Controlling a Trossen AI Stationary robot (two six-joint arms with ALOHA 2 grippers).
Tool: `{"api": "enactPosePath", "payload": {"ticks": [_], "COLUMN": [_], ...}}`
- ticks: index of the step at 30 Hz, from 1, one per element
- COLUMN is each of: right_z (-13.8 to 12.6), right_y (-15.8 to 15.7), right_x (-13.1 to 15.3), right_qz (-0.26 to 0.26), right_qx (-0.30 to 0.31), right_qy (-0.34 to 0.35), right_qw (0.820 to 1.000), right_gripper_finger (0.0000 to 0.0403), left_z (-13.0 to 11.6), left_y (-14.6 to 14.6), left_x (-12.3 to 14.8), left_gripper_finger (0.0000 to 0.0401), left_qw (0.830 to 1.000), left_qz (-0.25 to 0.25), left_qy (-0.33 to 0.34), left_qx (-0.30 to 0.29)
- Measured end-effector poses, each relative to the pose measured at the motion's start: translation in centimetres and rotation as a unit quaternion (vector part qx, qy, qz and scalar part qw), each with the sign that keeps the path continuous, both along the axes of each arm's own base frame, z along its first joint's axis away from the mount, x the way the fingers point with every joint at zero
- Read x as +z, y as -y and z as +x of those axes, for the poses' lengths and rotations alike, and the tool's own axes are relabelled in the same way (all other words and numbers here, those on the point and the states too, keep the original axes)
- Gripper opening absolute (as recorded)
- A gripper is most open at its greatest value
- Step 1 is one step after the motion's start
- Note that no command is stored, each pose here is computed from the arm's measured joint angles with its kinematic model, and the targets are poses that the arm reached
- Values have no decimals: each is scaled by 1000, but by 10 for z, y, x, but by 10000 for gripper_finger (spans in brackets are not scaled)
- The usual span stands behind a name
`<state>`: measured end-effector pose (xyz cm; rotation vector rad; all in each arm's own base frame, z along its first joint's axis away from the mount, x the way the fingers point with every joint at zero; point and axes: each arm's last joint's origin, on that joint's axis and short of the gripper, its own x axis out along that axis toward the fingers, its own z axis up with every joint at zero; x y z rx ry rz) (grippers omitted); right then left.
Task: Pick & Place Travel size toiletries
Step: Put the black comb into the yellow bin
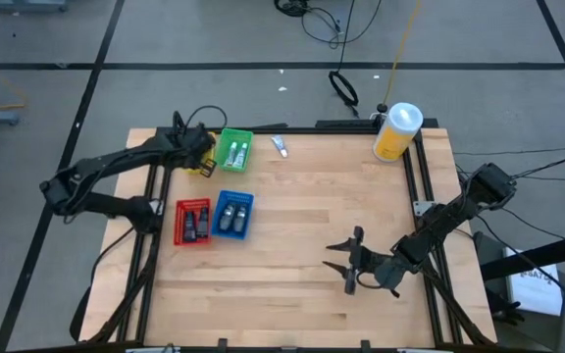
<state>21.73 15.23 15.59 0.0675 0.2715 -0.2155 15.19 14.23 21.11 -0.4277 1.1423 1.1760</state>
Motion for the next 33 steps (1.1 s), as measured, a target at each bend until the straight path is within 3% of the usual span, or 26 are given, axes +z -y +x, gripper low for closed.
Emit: {"api": "enactPosePath", "payload": {"ticks": [8,12,15,17,20,23,25,29,33], "right_z": [0,0,1,1,0,0,0,0,-1], "right_y": [-1,0,1,1,1,2,2,2,2], "right_x": [0,0,0,-1,-2,-3,-3,-5,-5], "right_qz": [4,-5,-8,-9,-14,-15,-18,-13,-5], "right_qx": [12,11,9,9,10,10,10,8,6], "right_qy": [-3,-5,-6,-8,-15,-18,-21,-25,-23], "right_qw": [1000,1000,1000,1000,1000,1000,1000,1000,1000], "right_gripper_finger": [188,187,187,187,187,187,187,187,187], "left_z": [-12,-7,8,26,57,79,86,71,57], "left_y": [-23,-29,-26,-19,1,32,55,93,115], "left_x": [1,24,42,51,64,68,67,71,71], "left_gripper_finger": [160,222,248,253,246,229,215,188,174], "left_qw": [1000,999,992,978,939,907,907,916,913], "left_qz": [-8,1,31,51,85,105,130,201,164], "left_qy": [-6,43,108,170,244,244,197,79,72], "left_qx": [1,5,-49,-113,-227,-327,-349,-339,-367]}}
